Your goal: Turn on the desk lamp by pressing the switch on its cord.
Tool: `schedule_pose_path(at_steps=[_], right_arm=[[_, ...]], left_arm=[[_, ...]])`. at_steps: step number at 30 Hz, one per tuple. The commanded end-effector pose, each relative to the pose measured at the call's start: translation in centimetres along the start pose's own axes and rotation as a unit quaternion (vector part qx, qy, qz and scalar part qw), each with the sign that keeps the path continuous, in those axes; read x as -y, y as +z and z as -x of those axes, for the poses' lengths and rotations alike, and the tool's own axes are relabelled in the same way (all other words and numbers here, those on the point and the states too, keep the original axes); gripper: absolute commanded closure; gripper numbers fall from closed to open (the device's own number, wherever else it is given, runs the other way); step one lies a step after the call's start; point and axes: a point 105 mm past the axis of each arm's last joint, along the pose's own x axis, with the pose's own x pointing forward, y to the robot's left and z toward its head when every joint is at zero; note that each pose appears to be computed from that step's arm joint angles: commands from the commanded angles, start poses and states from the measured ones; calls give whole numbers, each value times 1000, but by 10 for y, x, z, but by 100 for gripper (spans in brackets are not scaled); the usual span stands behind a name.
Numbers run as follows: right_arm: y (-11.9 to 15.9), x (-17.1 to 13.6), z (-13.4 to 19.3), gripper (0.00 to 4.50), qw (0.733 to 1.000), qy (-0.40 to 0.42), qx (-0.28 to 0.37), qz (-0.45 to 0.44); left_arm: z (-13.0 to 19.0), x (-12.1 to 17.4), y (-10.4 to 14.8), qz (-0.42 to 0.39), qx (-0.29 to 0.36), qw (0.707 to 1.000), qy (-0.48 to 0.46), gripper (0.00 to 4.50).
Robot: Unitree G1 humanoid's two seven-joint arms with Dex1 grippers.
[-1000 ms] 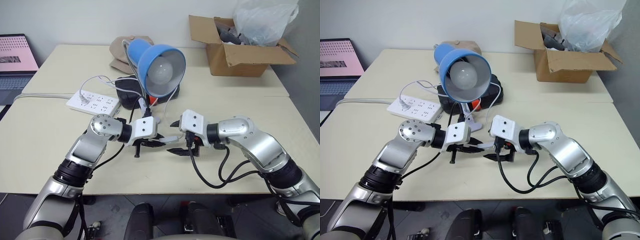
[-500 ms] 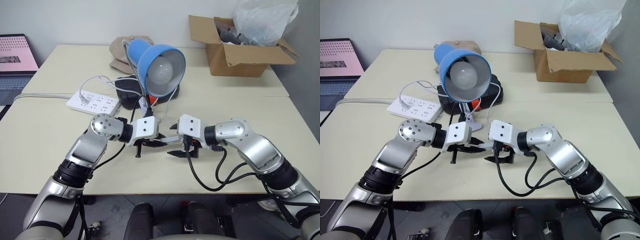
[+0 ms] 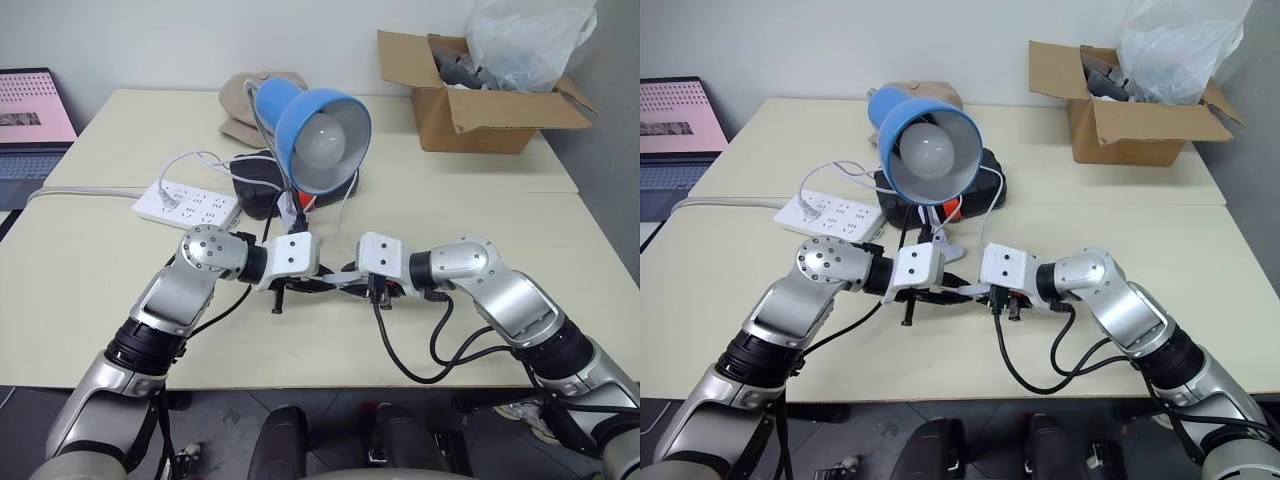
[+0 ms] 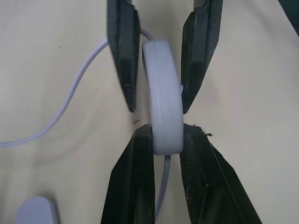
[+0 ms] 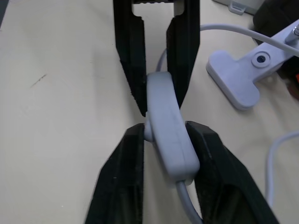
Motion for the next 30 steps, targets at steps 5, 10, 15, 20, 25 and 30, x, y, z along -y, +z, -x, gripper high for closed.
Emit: schedule_pose_path(at_steps=[5, 10, 15, 20, 25, 30], right_arm=[[7, 4, 5, 398, 1000, -4, 15, 4], [10, 3, 4, 398, 1000, -2, 23, -2], [10, 2, 5, 310, 1000, -1, 27, -10], [9, 1, 8, 179, 1000, 2, 27, -10], [10, 1, 14, 61, 1000, -1, 27, -3], [9, 3, 35, 0, 999, -32, 28, -8]], left_arm=[[6, -8, 7, -29, 0, 999, 19, 408], [6, -8, 7, -31, 1, 999, 19, 408], [6, -7, 7, -32, 0, 999, 17, 408], [5, -5, 6, -33, -2, 999, 15, 408], [2, -6, 2, -33, -10, 999, 14, 408], [-6, -12, -5, -28, -21, 999, 20, 408]])
